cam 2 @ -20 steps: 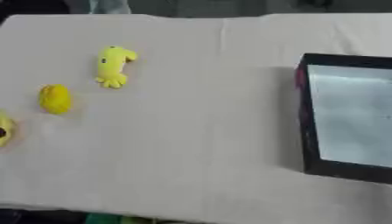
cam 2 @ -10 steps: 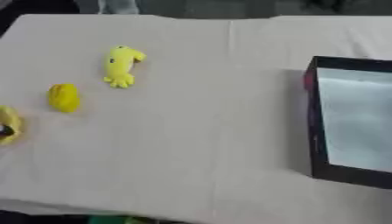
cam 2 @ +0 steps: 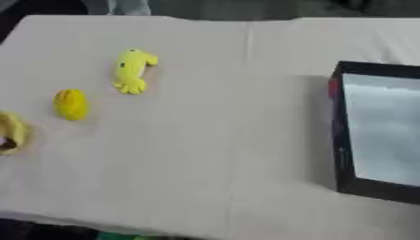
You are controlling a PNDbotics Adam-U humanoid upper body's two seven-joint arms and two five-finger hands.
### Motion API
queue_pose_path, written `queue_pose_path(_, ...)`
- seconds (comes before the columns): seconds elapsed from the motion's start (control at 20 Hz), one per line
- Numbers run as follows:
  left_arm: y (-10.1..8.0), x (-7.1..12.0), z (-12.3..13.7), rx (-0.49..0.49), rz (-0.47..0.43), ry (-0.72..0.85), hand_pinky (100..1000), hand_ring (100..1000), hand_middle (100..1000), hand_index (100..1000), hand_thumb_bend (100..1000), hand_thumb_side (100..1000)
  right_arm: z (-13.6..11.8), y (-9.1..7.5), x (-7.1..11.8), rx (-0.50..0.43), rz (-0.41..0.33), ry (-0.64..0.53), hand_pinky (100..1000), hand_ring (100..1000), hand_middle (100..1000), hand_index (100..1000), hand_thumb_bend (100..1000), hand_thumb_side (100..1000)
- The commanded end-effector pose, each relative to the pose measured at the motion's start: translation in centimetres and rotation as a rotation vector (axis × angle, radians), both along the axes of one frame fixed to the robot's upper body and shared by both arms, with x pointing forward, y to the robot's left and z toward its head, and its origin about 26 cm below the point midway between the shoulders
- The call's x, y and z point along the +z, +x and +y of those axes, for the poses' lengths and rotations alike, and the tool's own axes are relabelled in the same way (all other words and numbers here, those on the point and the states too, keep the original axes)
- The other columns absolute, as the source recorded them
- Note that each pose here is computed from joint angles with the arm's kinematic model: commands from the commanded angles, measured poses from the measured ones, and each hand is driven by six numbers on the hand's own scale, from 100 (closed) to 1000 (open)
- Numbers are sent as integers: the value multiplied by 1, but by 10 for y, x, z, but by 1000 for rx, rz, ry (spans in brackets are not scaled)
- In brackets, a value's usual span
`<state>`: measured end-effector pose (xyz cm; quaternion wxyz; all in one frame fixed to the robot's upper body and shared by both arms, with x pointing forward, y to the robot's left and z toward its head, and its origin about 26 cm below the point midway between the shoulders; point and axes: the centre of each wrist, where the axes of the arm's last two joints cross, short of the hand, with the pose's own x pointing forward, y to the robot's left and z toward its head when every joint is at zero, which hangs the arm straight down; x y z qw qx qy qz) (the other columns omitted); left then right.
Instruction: Pick up the objects with one hand, pass them to the other hand, and then place them into the box on the other side of the table.
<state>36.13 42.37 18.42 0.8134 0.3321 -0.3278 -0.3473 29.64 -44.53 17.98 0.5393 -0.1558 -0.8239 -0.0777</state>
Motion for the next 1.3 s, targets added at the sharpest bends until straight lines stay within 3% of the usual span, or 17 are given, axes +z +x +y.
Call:
queue_pose_path(0.05,2,14,10,97,115,-34,964,942,855,906,622,100,-3,-1,10,-4,-17,-30,1000,1000,1000,1000,100,678)
queue_pose_path(0.25,6,11,9,80,139,-37,942,929,829,839,591,100,-3,-1,9,-3,-17,-26,1000,1000,1000,1000,100,688)
queue_pose_path(0.55,10,-1,12,50,236,17,921,937,838,839,630,100,-2,-1,10,-2,-19,-25,1000,1000,1000,1000,100,686)
queue_pose_path(0.95,11,-1,5,-19,258,-10,853,838,743,702,461,100,-3,-2,9,-4,-14,-23,1000,1000,1000,1000,100,692)
queue_pose_path(1.3,6,7,1,-56,248,-35,784,732,596,543,534,100,-4,-1,9,0,-14,-28,1000,1000,1000,1000,100,688)
